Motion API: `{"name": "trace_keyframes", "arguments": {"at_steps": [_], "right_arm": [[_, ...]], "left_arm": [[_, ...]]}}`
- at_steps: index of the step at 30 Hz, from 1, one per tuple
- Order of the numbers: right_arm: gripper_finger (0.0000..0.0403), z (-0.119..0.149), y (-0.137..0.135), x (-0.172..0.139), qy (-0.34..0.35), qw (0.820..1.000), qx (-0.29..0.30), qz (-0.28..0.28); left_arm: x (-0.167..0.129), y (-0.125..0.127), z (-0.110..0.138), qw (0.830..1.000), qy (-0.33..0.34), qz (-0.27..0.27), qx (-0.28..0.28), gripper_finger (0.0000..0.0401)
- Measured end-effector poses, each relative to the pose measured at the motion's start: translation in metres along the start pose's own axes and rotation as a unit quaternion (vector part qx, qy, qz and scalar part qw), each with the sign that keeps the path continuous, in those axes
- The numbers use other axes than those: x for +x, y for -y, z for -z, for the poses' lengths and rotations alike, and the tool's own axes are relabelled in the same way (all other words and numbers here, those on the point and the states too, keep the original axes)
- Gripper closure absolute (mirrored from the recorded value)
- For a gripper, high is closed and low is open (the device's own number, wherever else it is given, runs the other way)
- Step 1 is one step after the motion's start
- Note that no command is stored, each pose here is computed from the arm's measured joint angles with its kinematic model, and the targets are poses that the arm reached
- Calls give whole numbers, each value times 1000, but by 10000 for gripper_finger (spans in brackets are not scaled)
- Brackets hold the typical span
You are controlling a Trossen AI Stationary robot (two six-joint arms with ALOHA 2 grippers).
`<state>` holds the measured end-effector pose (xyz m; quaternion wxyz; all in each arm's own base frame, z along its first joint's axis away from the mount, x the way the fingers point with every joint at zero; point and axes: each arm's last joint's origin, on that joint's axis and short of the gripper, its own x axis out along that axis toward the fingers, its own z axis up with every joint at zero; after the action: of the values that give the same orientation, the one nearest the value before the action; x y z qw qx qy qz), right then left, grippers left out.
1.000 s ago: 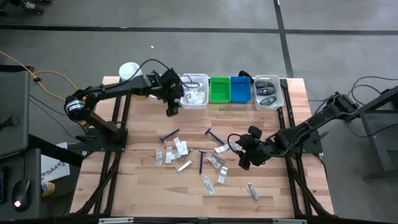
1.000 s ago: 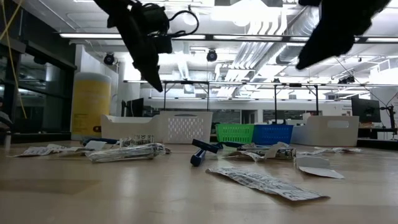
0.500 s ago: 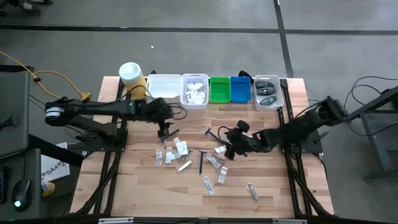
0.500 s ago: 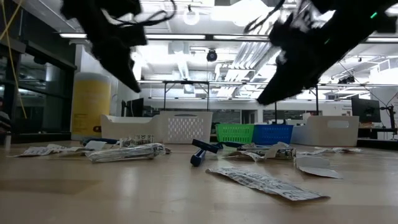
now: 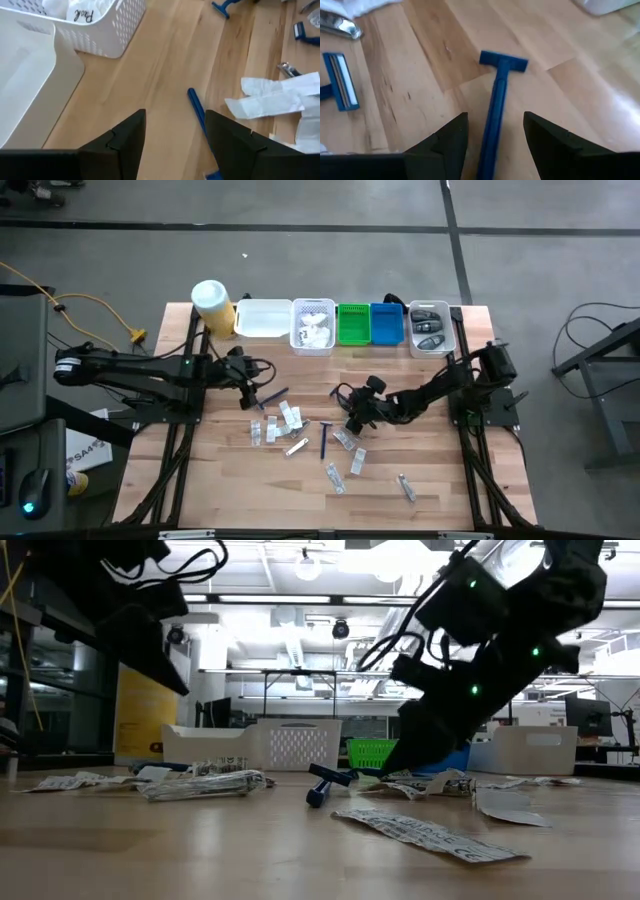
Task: Pick & Place Travel size toiletries
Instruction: Put the blue razor into the blue bin
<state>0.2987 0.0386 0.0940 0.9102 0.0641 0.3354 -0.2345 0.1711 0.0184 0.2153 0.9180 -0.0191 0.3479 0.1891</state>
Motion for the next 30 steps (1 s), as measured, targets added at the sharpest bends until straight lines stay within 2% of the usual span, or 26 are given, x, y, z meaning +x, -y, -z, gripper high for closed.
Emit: {"name": "trace_keyframes", "arguments": {"at_steps": [6, 17, 24, 30], "right_arm": [[261, 5, -1, 5, -9, 1000, 3, -2], [376, 6, -1, 5, -16, 1000, 11, -7], [377, -12, 11, -9, -6, 1000, 29, 0], [377, -48, 56, -36, 24, 991, 107, 81]], "left_arm": [[2, 1, 2, 1000, 0, 4, -2, 201], [2, 1, 2, 1000, -1, 9, -1, 201], [2, 1, 3, 1000, -8, 8, 2, 201], [2, 1, 3, 1000, -9, 8, 2, 201]]}}
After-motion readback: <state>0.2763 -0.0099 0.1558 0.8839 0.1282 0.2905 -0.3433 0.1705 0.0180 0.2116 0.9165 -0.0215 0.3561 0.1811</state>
